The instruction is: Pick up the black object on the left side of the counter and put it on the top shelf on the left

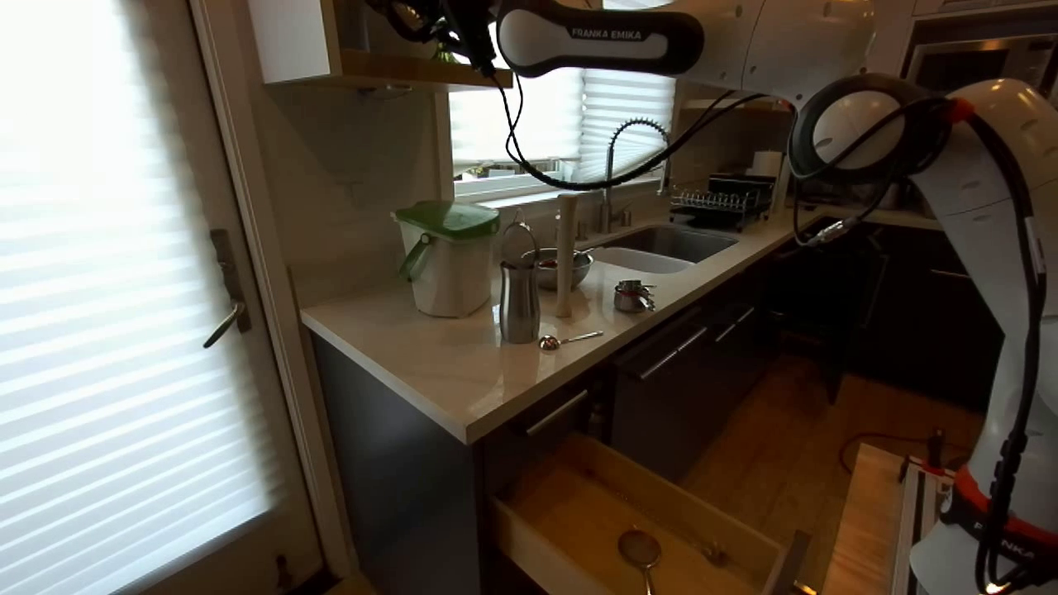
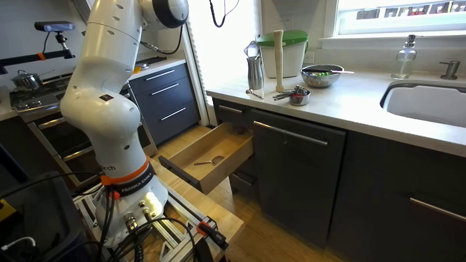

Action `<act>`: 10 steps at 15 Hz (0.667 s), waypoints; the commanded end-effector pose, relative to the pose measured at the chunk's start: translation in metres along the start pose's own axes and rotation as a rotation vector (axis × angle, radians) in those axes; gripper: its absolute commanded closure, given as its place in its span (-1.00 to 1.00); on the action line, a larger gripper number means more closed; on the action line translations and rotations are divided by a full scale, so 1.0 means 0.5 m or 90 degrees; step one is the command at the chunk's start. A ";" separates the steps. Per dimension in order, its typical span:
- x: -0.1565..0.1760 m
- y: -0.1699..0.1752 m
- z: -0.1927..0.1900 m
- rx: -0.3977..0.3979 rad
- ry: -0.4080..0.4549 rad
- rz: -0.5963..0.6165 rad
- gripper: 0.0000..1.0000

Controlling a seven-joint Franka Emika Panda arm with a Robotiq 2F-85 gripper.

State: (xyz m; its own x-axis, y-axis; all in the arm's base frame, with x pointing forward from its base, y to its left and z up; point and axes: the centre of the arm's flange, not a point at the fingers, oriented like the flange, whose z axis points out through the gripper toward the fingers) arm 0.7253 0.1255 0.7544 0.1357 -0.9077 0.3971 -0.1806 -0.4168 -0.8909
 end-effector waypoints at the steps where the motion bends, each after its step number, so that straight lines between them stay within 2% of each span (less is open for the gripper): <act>1: 0.013 -0.047 0.052 0.006 -0.012 0.004 0.95; 2: 0.012 -0.047 0.055 0.007 -0.013 0.004 0.95; 3: 0.011 -0.048 0.056 0.006 -0.014 0.004 0.70; 4: 0.011 -0.049 0.057 0.007 -0.014 0.004 0.93; 5: 0.011 -0.049 0.057 0.007 -0.013 0.004 0.89; 7: 0.010 -0.049 0.058 0.008 -0.013 0.005 1.00; 9: 0.009 -0.049 0.062 0.004 -0.015 0.007 0.95; 10: 0.008 -0.048 0.063 0.002 -0.015 0.007 0.31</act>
State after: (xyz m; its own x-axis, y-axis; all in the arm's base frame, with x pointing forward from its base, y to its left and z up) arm 0.7315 0.1300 0.7537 0.1451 -0.9090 0.3907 -0.1708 -0.4120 -0.8950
